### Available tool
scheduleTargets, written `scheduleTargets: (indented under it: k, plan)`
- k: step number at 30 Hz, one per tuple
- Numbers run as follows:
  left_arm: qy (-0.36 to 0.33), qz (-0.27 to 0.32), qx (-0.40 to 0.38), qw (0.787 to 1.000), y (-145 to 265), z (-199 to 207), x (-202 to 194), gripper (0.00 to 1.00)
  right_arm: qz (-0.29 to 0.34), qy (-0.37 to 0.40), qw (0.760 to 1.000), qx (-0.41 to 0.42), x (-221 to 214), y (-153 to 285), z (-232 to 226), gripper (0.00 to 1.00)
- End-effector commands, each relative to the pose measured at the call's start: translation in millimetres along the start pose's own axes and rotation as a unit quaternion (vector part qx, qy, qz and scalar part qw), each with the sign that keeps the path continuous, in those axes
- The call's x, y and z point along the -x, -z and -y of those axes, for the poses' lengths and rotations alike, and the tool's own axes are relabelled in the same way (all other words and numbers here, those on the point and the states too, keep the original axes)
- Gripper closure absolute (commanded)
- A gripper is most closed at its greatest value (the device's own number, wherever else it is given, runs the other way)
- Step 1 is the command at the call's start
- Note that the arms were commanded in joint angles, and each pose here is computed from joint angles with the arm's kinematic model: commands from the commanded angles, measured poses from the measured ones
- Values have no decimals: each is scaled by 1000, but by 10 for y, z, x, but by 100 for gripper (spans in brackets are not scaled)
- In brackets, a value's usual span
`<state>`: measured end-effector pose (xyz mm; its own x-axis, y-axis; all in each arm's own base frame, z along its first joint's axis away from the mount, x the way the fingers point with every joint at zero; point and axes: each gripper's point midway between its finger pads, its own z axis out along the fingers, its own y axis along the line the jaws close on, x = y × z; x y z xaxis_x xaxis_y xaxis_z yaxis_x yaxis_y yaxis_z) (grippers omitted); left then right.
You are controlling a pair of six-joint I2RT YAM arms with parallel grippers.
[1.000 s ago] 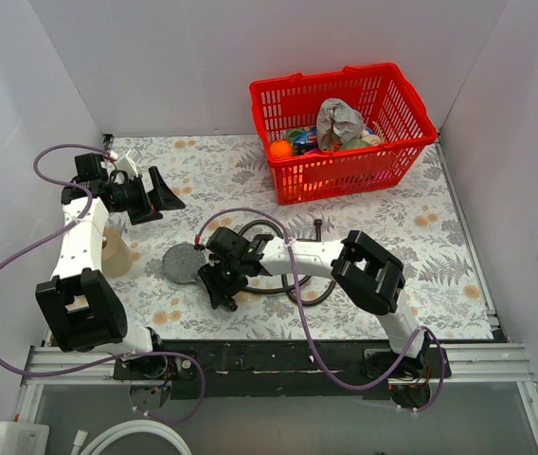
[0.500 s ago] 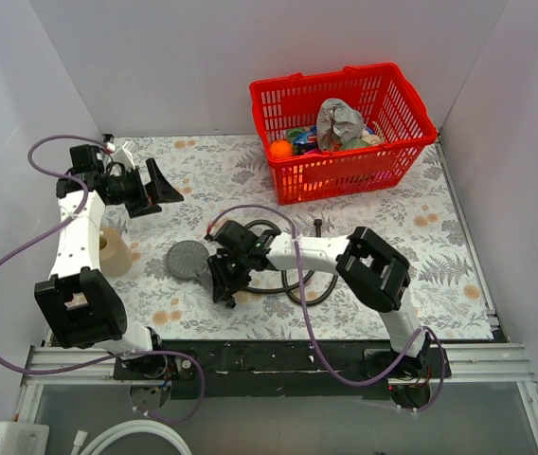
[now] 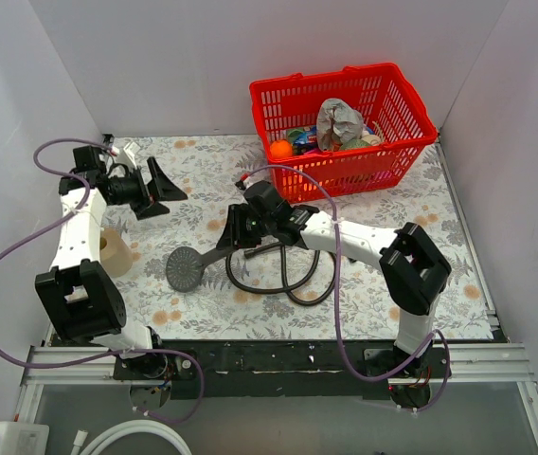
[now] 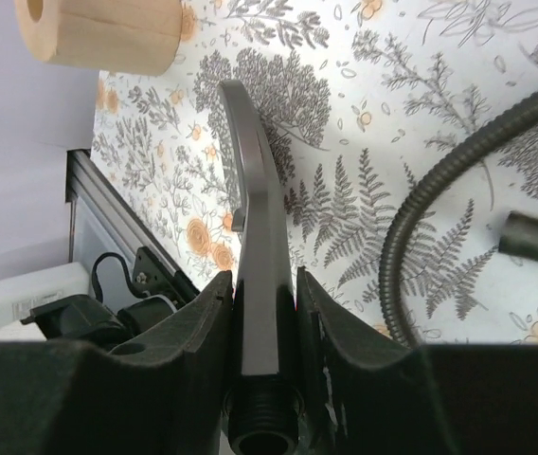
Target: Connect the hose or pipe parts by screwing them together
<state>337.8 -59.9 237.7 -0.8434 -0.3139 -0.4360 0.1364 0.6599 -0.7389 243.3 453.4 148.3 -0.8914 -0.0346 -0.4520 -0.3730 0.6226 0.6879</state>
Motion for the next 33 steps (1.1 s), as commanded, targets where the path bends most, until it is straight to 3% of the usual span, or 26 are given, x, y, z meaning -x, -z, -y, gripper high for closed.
scheduleTargets:
  k: [1,7,10,13,16,19,26,33]
  plan:
    - [58,-56,-6,997,-151,-244,-392,2,21,-13,999,38,185,57,-315,99]
    - [16,-46,18,999,-140,-358,-435,2,-7,-23,997,-74,-120,17,257,99]
    - [2,-35,20,999,-124,-340,-369,2,-36,11,994,-102,-278,-15,457,97]
    - [-4,-34,16,999,-103,-297,-322,2,-77,49,985,-145,-525,55,688,63]
    - [-14,-27,15,999,-83,-259,-248,2,-98,94,977,-162,-731,159,779,46]
    - [-16,-22,11,1000,-73,-217,-177,2,-119,136,963,-198,-903,248,852,40]
    - [-25,-16,5,1000,-45,-155,-119,2,-138,188,945,-230,-1185,383,933,35]
    - [-38,-10,11,999,10,-118,-115,2,-143,257,929,-226,-1270,449,695,36]
